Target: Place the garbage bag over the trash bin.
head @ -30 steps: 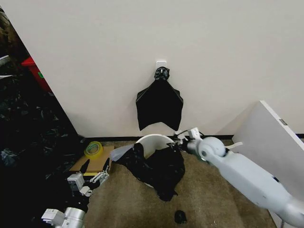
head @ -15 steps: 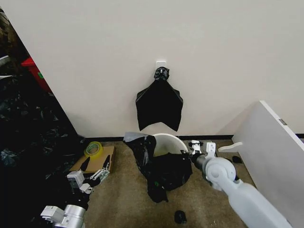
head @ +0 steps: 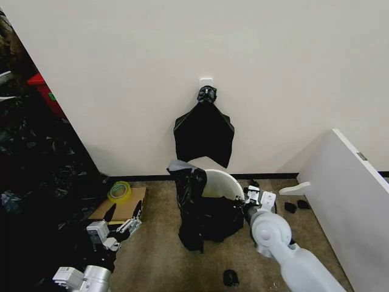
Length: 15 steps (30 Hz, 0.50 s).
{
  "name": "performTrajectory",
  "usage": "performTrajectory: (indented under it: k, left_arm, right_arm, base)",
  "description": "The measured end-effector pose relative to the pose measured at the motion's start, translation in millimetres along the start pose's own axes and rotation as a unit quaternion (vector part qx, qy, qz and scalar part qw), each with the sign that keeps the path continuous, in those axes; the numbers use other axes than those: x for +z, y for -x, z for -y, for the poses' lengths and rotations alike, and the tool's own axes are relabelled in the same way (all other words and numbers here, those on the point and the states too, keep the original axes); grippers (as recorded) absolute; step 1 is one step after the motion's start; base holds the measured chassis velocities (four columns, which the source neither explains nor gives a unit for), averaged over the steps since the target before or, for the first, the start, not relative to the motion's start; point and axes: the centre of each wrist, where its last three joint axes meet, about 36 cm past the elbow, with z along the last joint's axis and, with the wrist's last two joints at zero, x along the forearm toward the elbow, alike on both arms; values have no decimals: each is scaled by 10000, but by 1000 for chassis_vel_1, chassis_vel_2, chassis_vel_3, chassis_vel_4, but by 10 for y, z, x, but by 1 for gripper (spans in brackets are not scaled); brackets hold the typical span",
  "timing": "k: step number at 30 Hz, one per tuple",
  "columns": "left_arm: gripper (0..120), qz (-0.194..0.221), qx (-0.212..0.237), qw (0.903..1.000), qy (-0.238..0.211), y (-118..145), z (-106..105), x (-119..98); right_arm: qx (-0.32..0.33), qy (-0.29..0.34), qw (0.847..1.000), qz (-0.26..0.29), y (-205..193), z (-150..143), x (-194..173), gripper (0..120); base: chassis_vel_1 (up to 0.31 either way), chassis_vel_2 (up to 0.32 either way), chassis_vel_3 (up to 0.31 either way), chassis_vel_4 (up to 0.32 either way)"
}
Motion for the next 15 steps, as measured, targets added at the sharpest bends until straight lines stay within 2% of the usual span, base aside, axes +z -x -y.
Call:
performTrajectory:
  k: [10,12,15]
  left_arm:
    - [100,-73,-38,9999,-58,-11,43,29]
    - [100,-75,-39,9999,-64,-9,47,31]
    - [100,-106,-55,9999,-94,-8,66,43]
  right_arm:
    - [2,86,9998,-151,17,-106,102,0]
    - [13,86,9998,-162,16,-103,111,3]
    - [91,47,9998,-142,10,-73,138,15]
  base:
    - [0,0,0,0]
    - [0,0,0,0]
    - [0,0,0,0]
